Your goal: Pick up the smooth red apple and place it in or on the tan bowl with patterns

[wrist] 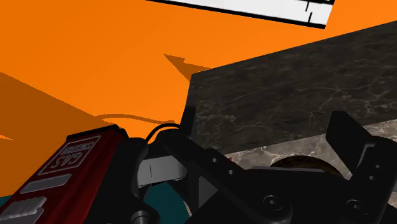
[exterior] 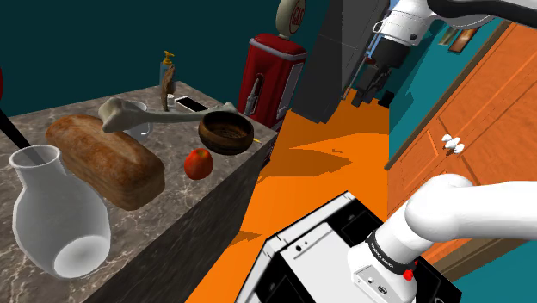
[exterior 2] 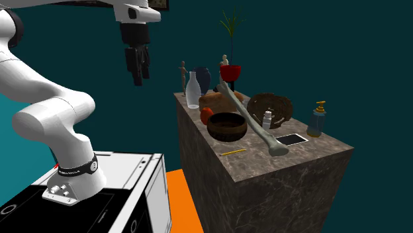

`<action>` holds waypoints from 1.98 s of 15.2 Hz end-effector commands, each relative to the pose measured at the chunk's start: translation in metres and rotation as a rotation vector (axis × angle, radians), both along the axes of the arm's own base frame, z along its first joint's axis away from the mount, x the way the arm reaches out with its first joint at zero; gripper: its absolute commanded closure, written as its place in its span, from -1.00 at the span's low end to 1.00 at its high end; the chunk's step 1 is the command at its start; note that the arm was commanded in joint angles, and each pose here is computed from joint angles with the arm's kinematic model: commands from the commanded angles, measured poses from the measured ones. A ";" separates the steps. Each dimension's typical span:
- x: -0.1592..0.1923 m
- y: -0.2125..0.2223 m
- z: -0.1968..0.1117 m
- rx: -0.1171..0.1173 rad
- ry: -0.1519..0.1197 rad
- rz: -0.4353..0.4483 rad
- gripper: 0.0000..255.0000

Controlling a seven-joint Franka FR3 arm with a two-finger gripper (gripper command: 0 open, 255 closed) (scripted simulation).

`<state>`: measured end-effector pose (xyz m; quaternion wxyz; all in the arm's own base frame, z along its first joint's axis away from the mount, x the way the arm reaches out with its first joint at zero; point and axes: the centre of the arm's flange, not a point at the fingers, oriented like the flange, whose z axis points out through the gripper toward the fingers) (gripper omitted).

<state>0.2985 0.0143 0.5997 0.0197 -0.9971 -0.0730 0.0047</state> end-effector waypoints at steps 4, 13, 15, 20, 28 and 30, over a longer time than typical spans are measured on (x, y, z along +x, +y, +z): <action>0.016 0.034 -0.016 -0.004 0.004 -0.009 -1.00; 0.065 0.133 -0.065 -0.018 0.014 -0.036 -1.00; 0.076 0.155 -0.076 -0.021 0.017 -0.042 -1.00; 0.104 0.209 -0.105 -0.028 0.022 -0.058 -1.00; 0.151 0.294 -0.151 -0.040 0.032 -0.082 -1.00; 0.163 0.315 -0.163 -0.043 0.034 -0.088 -1.00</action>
